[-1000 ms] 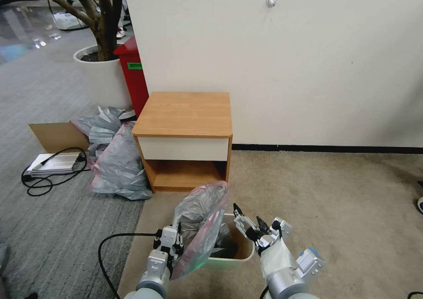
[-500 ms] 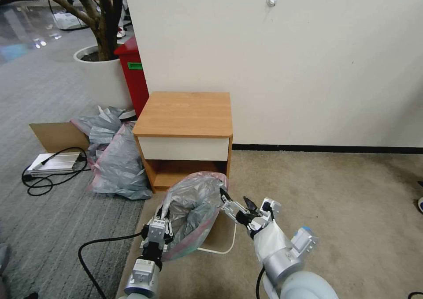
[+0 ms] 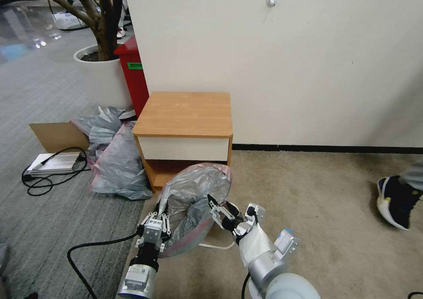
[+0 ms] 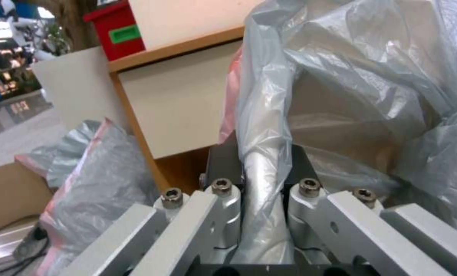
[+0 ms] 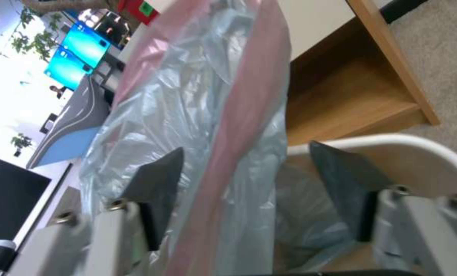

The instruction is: Pick up the garbage bag from the table and place it over the trash can.

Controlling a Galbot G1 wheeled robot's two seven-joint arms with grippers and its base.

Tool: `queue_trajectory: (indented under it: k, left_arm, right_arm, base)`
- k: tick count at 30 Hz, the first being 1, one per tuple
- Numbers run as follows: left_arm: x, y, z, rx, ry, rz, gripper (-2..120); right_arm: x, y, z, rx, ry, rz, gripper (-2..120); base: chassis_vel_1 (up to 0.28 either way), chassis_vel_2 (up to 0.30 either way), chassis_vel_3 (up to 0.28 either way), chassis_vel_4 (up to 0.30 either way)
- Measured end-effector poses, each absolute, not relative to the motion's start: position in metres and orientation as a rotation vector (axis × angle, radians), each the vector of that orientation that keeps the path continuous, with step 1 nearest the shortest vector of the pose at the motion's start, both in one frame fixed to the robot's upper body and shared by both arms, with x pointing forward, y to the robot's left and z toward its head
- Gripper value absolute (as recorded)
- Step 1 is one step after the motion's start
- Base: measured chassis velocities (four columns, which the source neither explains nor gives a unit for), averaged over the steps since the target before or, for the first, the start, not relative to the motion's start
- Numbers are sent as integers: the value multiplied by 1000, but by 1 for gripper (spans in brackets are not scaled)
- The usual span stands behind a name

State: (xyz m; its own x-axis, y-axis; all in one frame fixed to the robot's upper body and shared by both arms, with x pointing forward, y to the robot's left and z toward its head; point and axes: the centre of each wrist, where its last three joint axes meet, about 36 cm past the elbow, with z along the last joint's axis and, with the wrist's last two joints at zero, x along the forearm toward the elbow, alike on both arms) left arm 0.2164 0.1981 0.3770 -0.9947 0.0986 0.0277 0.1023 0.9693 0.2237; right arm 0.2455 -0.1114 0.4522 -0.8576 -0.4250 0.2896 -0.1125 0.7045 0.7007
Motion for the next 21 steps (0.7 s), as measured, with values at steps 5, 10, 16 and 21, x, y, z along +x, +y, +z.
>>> queue_trajectory:
  k: [5,10,16,21]
  left_arm:
    - [213,197,380,-145,-3101,-345,7]
    - [211,197,381,-128,-3100,-337,7]
    - [211,195,381,-102,-3094,-316,7]
    - [212,193,382,-55,-3051,-216,7]
  right_arm:
    - [243,-110,454,418,-2487,-981,43]
    - [240,-108,453,418,-2498,-978,26]
    - [238,-107,449,445,-2547,-934,5]
    - [241,-116,450,431,-2615,-883,0]
  base:
    - [0,0,0,0]
    - [0,0,0,0]
    - [0,0,0,0]
    - [0,0,0,0]
